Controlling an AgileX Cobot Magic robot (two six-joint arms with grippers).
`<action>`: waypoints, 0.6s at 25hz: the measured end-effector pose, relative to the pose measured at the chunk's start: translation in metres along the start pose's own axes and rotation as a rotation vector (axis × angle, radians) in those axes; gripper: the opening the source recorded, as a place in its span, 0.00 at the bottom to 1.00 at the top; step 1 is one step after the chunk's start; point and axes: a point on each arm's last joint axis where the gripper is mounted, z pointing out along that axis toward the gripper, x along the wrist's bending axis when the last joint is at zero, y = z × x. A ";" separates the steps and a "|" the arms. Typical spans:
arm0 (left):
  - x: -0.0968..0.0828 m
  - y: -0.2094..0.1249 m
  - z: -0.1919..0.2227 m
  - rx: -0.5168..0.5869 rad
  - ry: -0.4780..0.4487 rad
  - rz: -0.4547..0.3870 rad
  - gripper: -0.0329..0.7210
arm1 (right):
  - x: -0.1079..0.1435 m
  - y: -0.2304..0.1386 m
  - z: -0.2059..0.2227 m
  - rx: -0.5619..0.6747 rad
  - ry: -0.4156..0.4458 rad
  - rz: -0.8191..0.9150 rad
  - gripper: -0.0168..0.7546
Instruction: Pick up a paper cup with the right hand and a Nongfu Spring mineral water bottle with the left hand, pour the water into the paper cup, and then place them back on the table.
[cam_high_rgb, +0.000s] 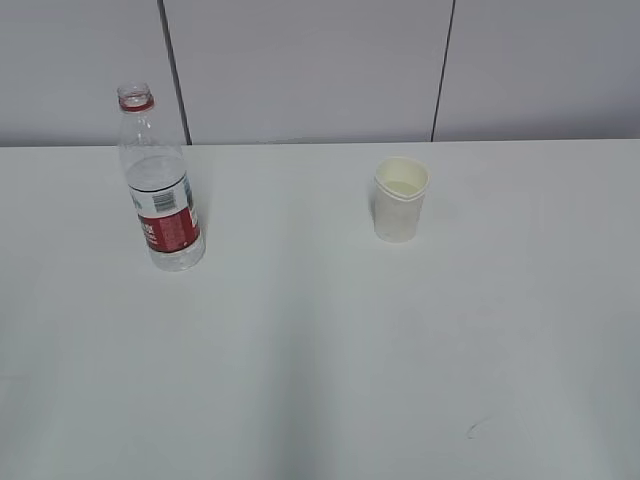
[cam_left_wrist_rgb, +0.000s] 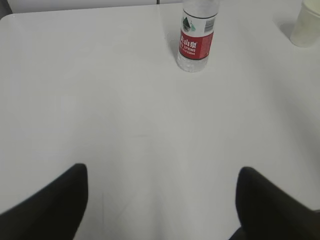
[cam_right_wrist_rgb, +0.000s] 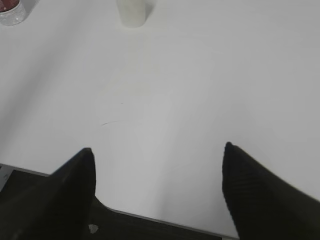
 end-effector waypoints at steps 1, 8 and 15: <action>-0.001 0.000 0.000 0.000 0.001 -0.006 0.78 | 0.000 0.000 0.000 0.000 -0.014 0.009 0.78; -0.001 0.000 0.000 0.000 0.002 -0.012 0.78 | 0.001 0.000 0.000 0.000 -0.041 0.024 0.78; -0.001 0.000 0.000 0.000 0.001 -0.012 0.78 | 0.001 0.000 0.000 0.000 -0.041 0.024 0.78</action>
